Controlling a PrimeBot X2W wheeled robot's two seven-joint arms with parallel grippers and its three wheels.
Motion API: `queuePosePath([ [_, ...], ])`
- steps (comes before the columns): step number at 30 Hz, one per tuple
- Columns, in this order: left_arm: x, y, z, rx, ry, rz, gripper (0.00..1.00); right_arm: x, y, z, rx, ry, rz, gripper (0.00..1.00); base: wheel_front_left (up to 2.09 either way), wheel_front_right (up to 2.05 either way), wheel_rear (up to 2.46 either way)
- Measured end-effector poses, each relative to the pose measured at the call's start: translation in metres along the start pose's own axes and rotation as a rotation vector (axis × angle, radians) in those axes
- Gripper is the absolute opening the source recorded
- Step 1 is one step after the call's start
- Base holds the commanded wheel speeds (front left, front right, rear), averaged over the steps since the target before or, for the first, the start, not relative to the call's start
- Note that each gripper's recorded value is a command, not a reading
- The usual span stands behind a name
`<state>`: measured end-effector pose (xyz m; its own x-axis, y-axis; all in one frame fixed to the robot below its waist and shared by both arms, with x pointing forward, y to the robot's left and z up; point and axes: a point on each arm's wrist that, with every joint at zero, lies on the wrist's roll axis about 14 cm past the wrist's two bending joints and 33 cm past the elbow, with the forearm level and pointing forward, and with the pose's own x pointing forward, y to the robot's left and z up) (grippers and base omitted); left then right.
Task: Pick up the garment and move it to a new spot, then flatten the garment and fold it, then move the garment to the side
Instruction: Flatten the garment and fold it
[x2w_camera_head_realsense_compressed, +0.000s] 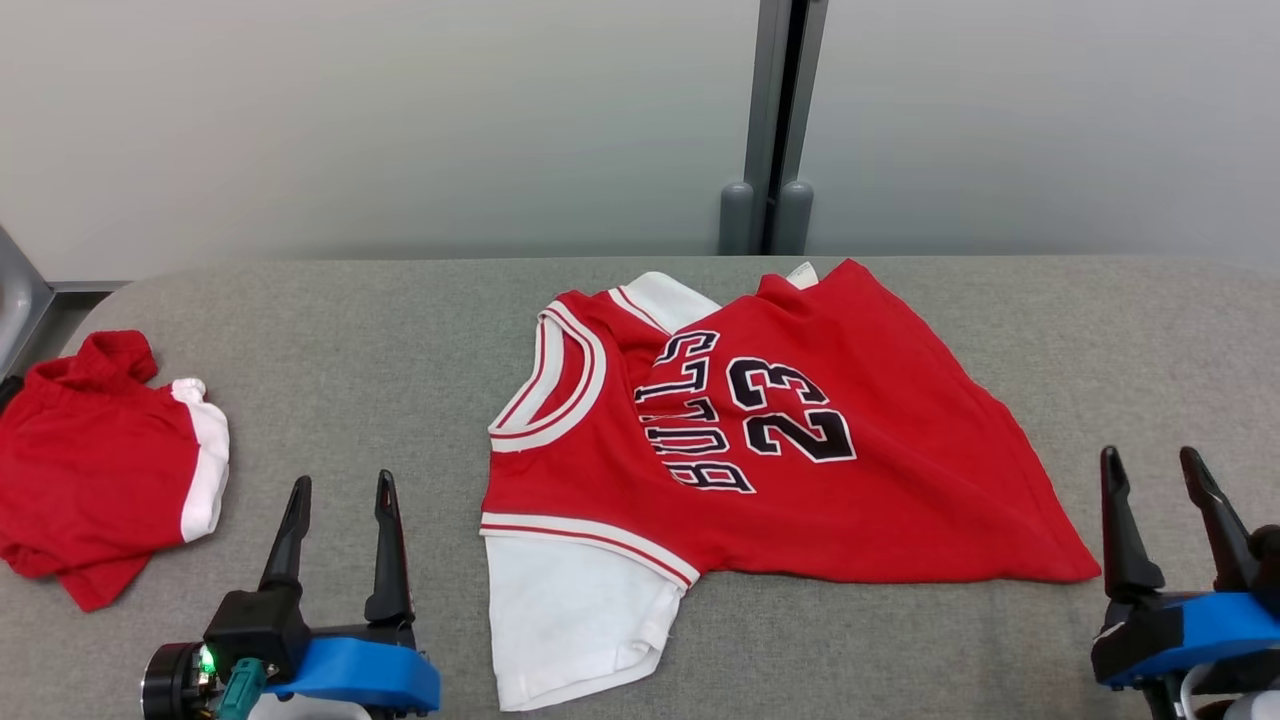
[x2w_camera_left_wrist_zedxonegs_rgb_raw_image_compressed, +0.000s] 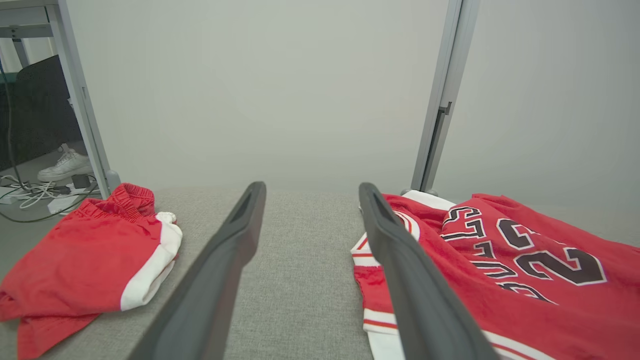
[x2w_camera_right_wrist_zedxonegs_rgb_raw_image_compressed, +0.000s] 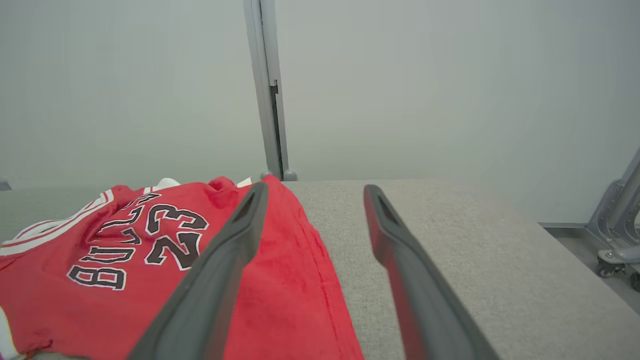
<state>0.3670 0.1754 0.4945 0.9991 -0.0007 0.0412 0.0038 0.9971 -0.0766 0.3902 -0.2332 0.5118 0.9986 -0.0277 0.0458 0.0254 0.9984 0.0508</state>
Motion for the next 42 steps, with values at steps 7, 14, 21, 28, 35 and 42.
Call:
queuePosePath([
  [7,-0.005,0.002,0.0,0.012,0.0,-0.004,1.0,-0.021,0.034,0.01,-0.004,-0.013,0.074,1.0,0.0,0.0,0.0],
  [14,-0.008,0.004,-0.002,0.024,0.007,-0.003,1.0,-0.038,0.049,0.004,0.0,0.022,0.1,1.0,0.0,0.0,0.0],
  [21,-0.008,0.005,-0.008,0.032,0.025,-0.001,1.0,-0.041,0.05,0.0,-0.004,0.045,0.098,1.0,0.0,0.0,0.0],
  [28,-0.01,0.006,-0.015,0.036,0.048,-0.001,1.0,-0.04,0.05,-0.004,-0.006,0.056,0.097,1.0,0.0,0.0,0.0],
  [35,-0.018,-0.015,-0.041,0.04,0.134,-0.079,1.0,-0.04,0.035,-0.026,-0.02,0.135,0.058,1.0,0.0,0.0,0.0],
  [42,-0.036,-0.039,-0.082,0.047,0.277,-0.182,1.0,-0.034,0.005,-0.051,-0.056,0.218,-0.002,1.0,0.0,0.0,0.0],
])
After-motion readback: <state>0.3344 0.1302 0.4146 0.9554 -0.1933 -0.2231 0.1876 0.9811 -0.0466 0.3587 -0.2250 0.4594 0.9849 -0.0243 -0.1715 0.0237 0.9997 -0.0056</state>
